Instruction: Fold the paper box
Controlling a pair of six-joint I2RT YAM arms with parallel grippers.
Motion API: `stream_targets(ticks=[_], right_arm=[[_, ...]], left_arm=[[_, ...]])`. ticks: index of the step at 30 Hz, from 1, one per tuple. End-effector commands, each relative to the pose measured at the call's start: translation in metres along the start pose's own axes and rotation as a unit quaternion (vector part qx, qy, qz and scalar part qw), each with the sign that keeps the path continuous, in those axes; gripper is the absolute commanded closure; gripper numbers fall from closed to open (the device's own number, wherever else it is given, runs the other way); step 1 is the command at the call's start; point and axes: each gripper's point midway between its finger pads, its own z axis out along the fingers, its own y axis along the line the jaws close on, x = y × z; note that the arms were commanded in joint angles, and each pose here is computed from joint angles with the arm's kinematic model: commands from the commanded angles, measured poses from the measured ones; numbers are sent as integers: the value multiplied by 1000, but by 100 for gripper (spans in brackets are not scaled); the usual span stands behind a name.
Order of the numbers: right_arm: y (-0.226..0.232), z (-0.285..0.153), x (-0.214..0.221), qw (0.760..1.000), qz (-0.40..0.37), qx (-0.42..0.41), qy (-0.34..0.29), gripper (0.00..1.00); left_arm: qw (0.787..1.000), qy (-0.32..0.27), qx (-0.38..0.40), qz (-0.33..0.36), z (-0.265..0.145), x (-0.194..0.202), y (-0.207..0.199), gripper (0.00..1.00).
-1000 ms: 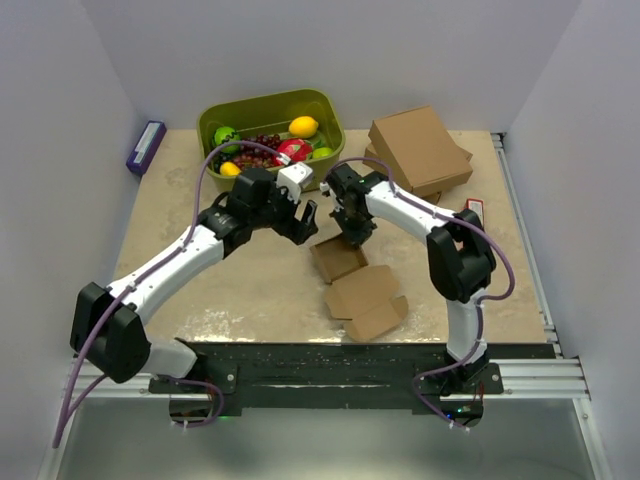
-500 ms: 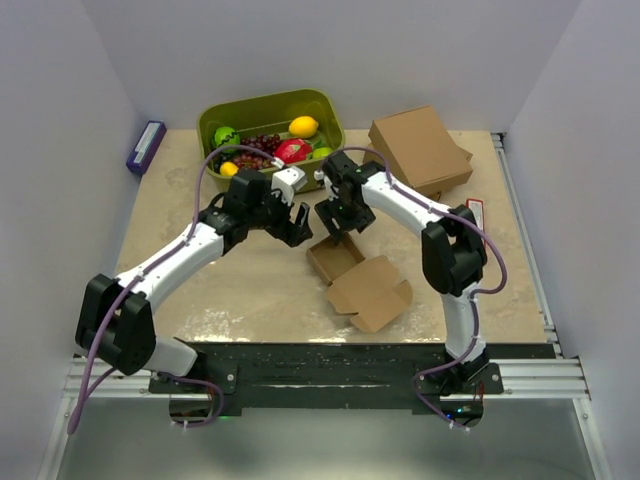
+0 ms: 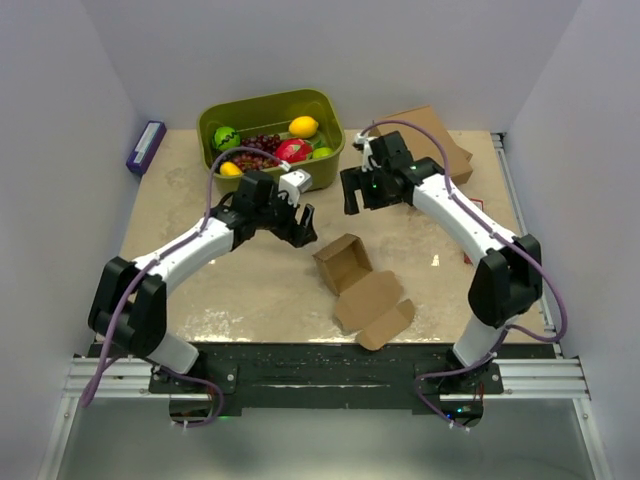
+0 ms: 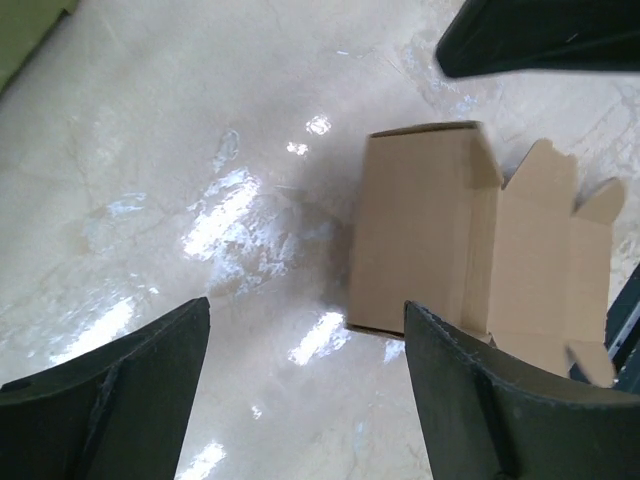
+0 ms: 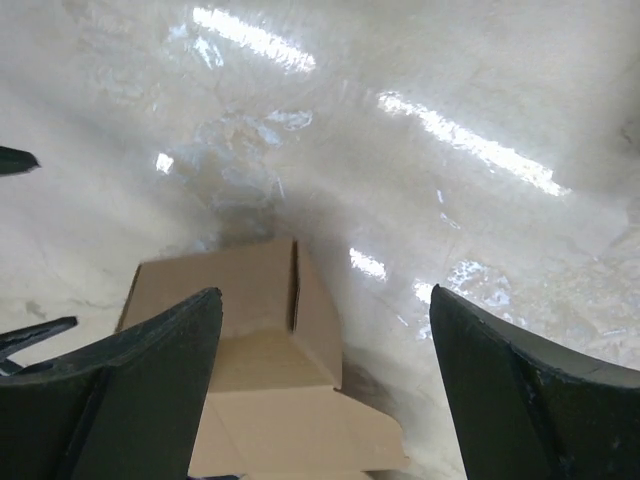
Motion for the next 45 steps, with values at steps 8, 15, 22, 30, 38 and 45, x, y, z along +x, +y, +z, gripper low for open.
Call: stream_targets(ticks=[8, 15, 22, 30, 38, 45], right_arm=[[-38, -56, -17, 988, 90, 16, -127, 13], [-85, -82, 1, 973, 156, 57, -159, 13], [-96, -90, 11, 970, 162, 62, -168, 12], [-97, -91, 17, 970, 165, 60, -170, 12], [-97, -86, 20, 971, 165, 54, -166, 12], [-98, -84, 21, 971, 164, 53, -163, 12]], left_arm=[[995, -48, 33, 83, 18, -44, -45, 21], [978, -66, 19, 199, 8, -38, -104, 20], [971, -9, -33, 237, 27, -18, -115, 19], [964, 12, -47, 261, 46, -11, -128, 14], [967, 26, -22, 252, 58, 1, -137, 14], [969, 37, -6, 245, 65, 11, -141, 14]])
